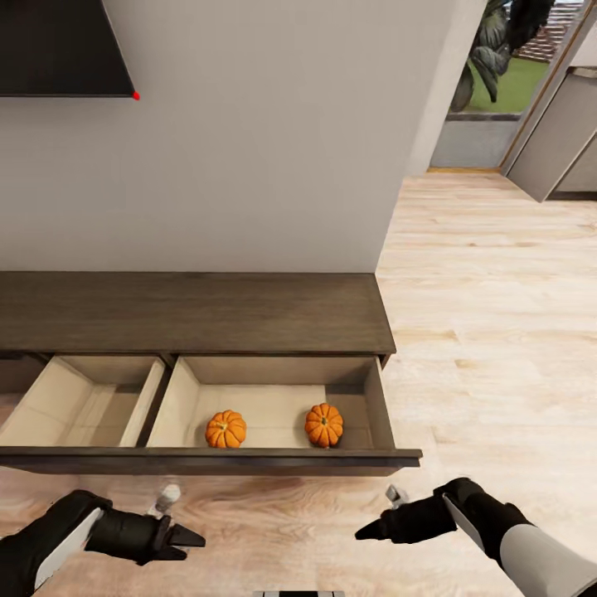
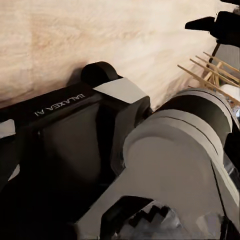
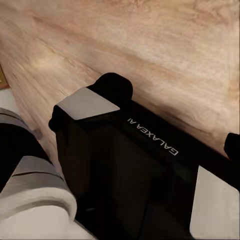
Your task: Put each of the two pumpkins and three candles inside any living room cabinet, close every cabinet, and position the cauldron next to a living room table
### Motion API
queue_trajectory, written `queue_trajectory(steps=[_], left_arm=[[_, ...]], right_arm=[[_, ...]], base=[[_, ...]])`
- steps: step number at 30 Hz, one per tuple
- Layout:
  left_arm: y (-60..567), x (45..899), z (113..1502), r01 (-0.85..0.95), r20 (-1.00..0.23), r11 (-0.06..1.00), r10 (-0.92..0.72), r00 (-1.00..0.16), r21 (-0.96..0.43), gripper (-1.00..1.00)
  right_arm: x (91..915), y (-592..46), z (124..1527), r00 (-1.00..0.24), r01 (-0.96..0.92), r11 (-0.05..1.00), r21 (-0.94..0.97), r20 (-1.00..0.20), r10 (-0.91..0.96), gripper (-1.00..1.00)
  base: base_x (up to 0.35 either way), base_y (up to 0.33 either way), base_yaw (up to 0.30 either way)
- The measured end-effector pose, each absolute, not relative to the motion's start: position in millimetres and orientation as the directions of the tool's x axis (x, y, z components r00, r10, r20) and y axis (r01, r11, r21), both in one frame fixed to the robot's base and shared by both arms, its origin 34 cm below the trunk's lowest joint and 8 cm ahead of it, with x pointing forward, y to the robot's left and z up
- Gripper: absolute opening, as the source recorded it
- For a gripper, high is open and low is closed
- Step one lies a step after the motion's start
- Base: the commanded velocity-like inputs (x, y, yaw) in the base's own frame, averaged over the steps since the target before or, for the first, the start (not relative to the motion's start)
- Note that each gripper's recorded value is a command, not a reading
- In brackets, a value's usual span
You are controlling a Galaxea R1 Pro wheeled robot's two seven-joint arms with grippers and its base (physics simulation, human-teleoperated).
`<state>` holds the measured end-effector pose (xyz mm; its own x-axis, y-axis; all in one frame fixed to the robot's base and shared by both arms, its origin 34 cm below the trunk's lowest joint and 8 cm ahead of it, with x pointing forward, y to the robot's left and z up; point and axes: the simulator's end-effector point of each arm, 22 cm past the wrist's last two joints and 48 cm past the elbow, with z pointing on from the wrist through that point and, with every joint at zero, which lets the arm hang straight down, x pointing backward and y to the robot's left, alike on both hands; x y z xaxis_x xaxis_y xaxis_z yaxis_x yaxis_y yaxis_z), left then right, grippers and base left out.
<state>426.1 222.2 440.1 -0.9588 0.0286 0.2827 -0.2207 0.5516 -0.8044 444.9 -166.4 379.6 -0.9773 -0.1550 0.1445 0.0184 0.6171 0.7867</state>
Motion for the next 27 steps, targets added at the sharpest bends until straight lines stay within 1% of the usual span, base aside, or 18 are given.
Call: queue_trajectory(steps=[1, 4, 5, 7, 8, 11, 13, 15, 16, 17, 20, 22, 24, 27], left_arm=[[226, 421, 428, -0.208, 0.276, 0.589, 0.027, -0.961, -0.781, 1.00], [237, 405, 375, -0.153, 0.243, 0.740, 0.015, -0.970, -0.655, 1.00], [239, 402, 363, -0.142, 0.237, 0.771, 0.012, -0.971, -0.620, 1.00], [226, 399, 340, -0.106, 0.201, 0.822, 0.010, -0.980, -0.560, 1.00], [219, 399, 322, -0.078, 0.158, 0.857, 0.004, -0.987, -0.510, 1.00], [212, 396, 299, -0.054, 0.102, 0.905, -0.012, -0.995, -0.422, 1.00], [206, 395, 278, -0.039, 0.035, 0.950, -0.030, -0.999, -0.309, 1.00], [212, 405, 271, -0.032, -0.039, 0.971, -0.043, -0.998, -0.236, 1.00], [224, 431, 269, -0.033, -0.174, 0.986, -0.062, -0.983, -0.163, 1.00], [226, 437, 270, -0.035, -0.203, 0.988, -0.066, -0.977, -0.153, 1.00], [223, 442, 270, -0.037, -0.234, 0.989, -0.071, -0.970, -0.145, 1.00], [214, 444, 270, -0.041, -0.247, 0.990, -0.075, -0.966, -0.138, 1.00], [216, 448, 271, -0.065, -0.269, 0.995, -0.084, -0.959, -0.078, 1.00], [229, 457, 273, -0.093, -0.301, 0.996, -0.089, -0.950, 0.000, 1.00]], right_arm=[[440, -172, 371, -0.978, 0.000, 0.645, 0.764, 0.136, -0.160, 1.00], [423, -197, 334, -0.980, -0.066, 0.762, 0.644, 0.103, -0.172, 1.00], [420, -197, 327, -0.981, -0.089, 0.780, 0.620, 0.081, -0.177, 1.00], [424, -189, 311, -0.982, -0.163, 0.808, 0.567, -0.010, -0.191, 1.00], [429, -181, 301, -0.978, -0.207, 0.829, 0.520, -0.076, -0.196, 1.00], [433, -171, 287, -0.968, -0.247, 0.862, 0.442, -0.158, -0.197, 1.00], [441, -170, 276, -0.951, -0.262, 0.908, 0.327, -0.245, -0.186, 1.00], [446, -169, 272, -0.941, -0.260, 0.928, 0.266, -0.284, -0.183, 1.00], [448, -168, 270, -0.935, -0.249, 0.947, 0.205, -0.305, -0.180, 1.00], [449, -168, 270, -0.934, -0.245, 0.950, 0.192, -0.310, -0.178, 1.00], [461, -171, 272, -0.918, -0.236, 0.959, 0.158, -0.360, -0.166, 1.00], [481, -172, 279, -0.883, -0.215, 0.971, 0.101, -0.446, -0.149, 1.00], [493, -171, 284, -0.865, -0.167, 0.985, 0.045, -0.485, -0.125, 1.00], [496, -170, 286, -0.860, -0.143, 0.990, 0.012, -0.497, -0.118, 1.00]], base=[[-0.003, 0.000, 0.000], [-0.001, 0.000, 0.000], [0.000, 0.000, 0.000], [0.000, 0.000, 0.000], [0.000, 0.000, 0.000], [0.000, 0.000, 0.000], [0.000, 0.000, 0.000], [0.000, 0.000, 0.000], [0.000, 0.000, 0.000], [0.000, 0.000, 0.000], [0.000, 0.000, 0.000], [0.000, 0.000, 0.000], [0.000, 0.000, 0.000], [0.000, 0.000, 0.000]])
